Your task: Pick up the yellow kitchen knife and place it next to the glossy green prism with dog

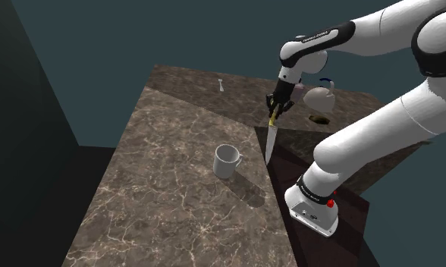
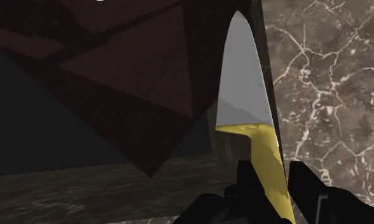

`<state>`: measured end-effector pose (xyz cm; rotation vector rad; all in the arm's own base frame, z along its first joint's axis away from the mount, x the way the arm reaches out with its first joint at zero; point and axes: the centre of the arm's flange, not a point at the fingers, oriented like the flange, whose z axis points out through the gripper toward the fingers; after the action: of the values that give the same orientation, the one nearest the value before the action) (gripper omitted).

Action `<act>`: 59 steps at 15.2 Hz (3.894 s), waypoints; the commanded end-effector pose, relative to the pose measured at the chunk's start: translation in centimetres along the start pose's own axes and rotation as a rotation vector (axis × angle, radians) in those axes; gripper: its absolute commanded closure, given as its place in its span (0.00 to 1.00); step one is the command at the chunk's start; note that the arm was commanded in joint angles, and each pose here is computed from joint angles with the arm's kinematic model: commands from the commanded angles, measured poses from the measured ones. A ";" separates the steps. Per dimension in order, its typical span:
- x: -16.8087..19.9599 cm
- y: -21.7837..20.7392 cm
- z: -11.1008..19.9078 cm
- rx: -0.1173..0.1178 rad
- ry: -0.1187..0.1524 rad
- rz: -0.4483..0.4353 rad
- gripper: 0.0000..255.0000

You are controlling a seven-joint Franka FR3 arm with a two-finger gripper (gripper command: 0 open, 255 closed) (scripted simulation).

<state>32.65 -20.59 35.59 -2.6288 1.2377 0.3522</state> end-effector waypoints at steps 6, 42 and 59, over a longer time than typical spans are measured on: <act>7.6 4.9 -2.8 -0.001 0.000 -0.001 1.00; 23.5 13.9 0.3 -0.001 0.000 -0.001 1.00; 23.5 13.9 -4.7 -0.001 0.000 -0.001 0.00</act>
<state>36.97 -47.67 31.66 -2.6299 1.2371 0.3531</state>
